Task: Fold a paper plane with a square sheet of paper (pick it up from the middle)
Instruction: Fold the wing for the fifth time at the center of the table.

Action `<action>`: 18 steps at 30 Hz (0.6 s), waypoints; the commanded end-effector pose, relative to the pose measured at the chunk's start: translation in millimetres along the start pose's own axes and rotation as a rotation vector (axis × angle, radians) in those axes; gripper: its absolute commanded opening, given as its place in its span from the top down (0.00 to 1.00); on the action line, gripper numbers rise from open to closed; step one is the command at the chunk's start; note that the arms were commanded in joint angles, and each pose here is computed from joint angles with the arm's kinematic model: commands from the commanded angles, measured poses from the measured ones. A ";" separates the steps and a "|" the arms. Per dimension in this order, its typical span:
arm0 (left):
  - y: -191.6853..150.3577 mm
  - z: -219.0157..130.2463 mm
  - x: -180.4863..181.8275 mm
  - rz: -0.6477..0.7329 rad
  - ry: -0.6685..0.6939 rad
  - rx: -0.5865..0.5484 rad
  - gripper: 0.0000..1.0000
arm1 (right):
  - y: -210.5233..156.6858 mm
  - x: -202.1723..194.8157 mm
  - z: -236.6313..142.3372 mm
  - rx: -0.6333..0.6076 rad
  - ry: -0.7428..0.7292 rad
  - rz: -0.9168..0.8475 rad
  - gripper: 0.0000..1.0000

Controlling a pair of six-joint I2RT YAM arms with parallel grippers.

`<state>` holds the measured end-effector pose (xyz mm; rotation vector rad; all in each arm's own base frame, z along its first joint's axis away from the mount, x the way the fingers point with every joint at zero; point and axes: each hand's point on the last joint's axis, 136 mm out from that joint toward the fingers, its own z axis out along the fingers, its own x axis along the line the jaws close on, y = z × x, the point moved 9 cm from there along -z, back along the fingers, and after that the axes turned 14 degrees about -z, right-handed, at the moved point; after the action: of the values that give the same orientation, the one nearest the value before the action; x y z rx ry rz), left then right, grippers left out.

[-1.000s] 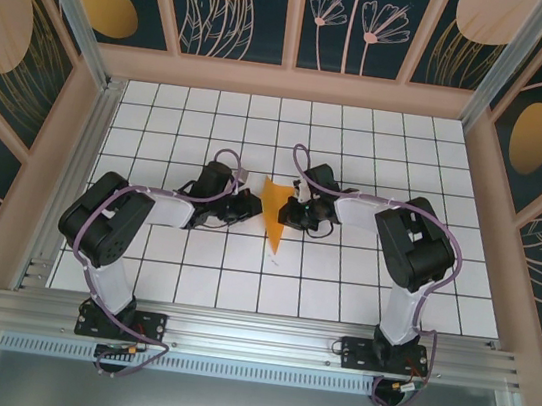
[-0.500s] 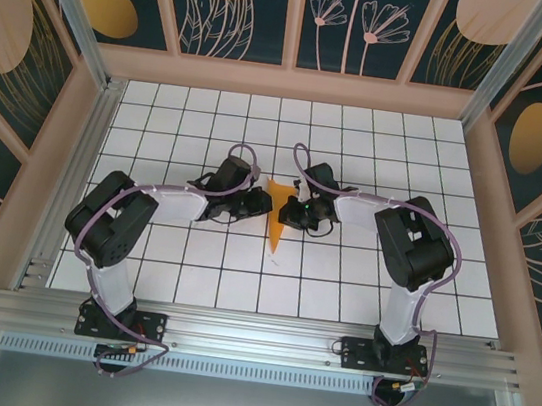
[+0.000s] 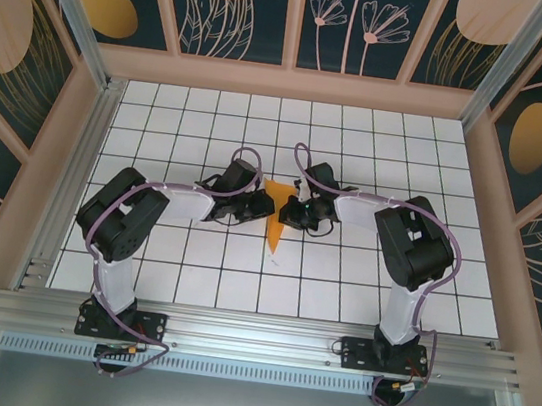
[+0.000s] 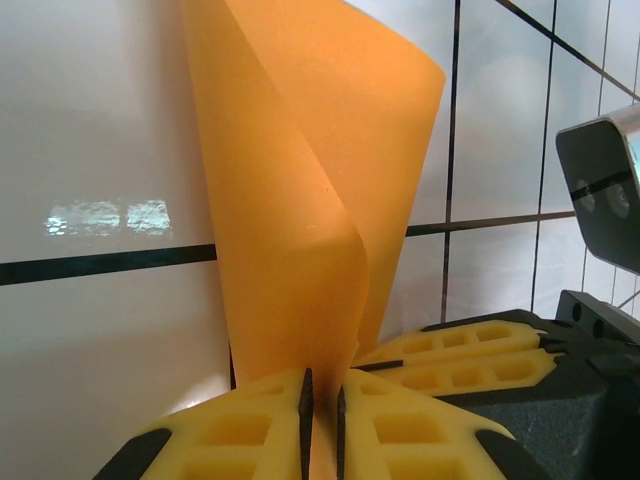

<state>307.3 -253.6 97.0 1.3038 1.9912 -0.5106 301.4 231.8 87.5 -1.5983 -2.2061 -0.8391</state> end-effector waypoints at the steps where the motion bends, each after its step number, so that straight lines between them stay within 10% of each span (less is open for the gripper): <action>1: 3.6 4.6 -12.7 -0.031 -0.066 -0.004 0.85 | -17.5 -17.0 13.2 0.074 -0.048 0.064 0.90; 18: 2.2 14.5 -14.4 -0.112 -0.167 0.035 0.77 | -18.6 -29.1 8.7 0.050 -0.019 0.106 0.90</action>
<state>318.0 -267.3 99.3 1.1423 1.9542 -0.6589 304.1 225.2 84.3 -1.6021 -2.1364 -0.8750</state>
